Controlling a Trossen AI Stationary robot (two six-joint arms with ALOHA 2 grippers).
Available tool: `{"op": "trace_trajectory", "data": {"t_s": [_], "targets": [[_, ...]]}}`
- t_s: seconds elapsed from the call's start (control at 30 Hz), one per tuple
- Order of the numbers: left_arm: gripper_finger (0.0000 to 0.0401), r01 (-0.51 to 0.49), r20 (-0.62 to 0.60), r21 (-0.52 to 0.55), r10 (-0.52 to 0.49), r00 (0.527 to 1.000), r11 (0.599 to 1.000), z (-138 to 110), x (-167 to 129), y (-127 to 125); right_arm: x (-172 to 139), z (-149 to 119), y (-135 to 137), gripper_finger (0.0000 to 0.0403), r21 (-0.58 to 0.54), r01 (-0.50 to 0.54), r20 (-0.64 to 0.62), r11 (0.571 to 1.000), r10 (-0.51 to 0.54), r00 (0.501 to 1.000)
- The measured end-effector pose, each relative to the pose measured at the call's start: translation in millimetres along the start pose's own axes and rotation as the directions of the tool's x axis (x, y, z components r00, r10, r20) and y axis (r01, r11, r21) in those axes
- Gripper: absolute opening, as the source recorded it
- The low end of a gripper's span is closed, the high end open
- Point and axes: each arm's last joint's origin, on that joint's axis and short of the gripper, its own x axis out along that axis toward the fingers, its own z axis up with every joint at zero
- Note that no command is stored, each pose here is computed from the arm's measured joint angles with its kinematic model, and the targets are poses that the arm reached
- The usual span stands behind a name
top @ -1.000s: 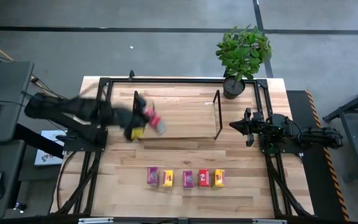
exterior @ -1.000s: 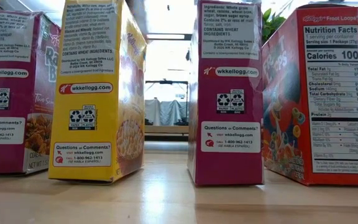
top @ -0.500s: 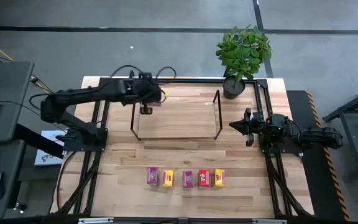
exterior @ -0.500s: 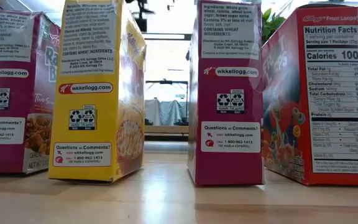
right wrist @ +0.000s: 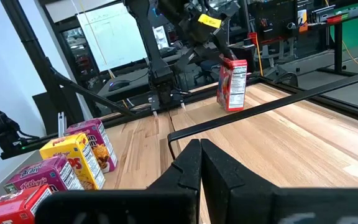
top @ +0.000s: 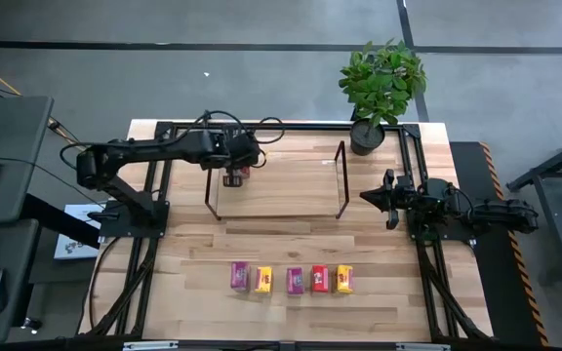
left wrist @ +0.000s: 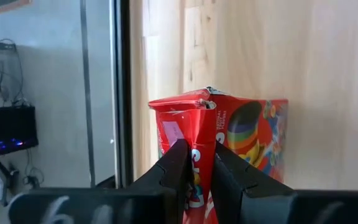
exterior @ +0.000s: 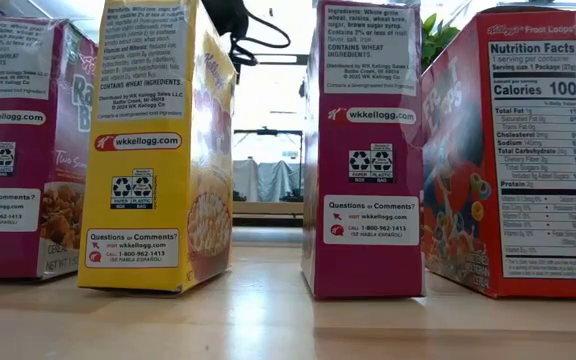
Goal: Stack cereal on shelf
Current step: Put the red cereal box on the shelf, then put the yellow cereal box on the shelf
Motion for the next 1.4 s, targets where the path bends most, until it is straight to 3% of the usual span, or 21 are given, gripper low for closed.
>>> {"op": "trace_trajectory", "data": {"t_s": [0.57, 1.07, 1.4], "targets": [[0.0049, -0.010, 0.055, 0.047, 0.007, 0.998, 0.999, -23, -3, -9, 0, 0, 0, 0.0000, 0.000, 0.000, 0.000, 1.000, 0.000, 1.000], [0.0182, -0.001, 0.080, 0.003, 0.001, 0.997, 1.000, -17, -7, -19, 0, 0, 0, 0.0000, 0.000, 0.000, 0.000, 1.000, 0.000, 1.000], [0.0195, -0.022, 0.085, 0.019, 0.020, 0.996, 1.000, -16, -16, -28, 0, 0, 0, 0.0000, 0.000, 0.000, 0.000, 1.000, 0.000, 1.000]]}}
